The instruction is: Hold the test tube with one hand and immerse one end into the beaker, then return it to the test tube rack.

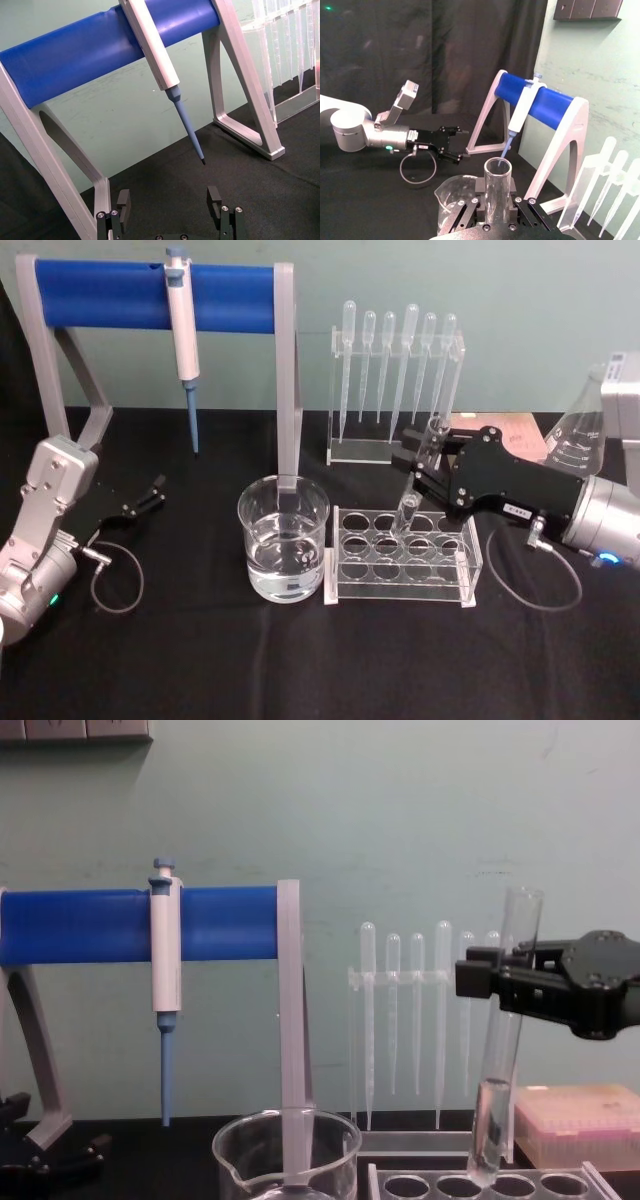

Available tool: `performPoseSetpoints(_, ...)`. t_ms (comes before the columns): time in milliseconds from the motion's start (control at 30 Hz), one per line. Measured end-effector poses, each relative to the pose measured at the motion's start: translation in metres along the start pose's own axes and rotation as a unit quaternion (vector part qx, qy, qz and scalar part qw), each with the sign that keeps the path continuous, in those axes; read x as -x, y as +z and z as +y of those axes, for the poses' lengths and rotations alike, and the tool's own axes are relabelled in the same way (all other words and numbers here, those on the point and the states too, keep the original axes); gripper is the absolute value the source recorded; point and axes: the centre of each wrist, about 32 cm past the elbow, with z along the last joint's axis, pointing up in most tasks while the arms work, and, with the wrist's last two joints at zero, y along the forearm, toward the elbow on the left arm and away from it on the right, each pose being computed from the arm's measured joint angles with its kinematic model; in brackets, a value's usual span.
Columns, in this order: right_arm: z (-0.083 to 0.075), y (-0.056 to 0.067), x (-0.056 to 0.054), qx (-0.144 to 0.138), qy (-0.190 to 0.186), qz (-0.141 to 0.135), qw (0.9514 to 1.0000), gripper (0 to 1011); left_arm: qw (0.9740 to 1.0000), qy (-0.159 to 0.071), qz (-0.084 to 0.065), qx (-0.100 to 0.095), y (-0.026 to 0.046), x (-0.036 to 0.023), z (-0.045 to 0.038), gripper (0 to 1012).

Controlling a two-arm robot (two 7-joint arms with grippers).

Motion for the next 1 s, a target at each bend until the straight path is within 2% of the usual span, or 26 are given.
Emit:
performPoseSetpoints(433, 0.001, -0.011, 0.004, 0.008, 0.003, 0.008, 0.9999, 225, 1.0000, 0.000, 0.000, 0.000, 0.0000, 0.0000, 0.0000, 1000)
performPoseSetpoints(1000, 0.004, -0.025, 0.006, 0.011, -0.010, 0.011, 0.9998, 226, 1.0000, 0.000, 0.000, 0.000, 0.0000, 0.0000, 0.0000, 1000)
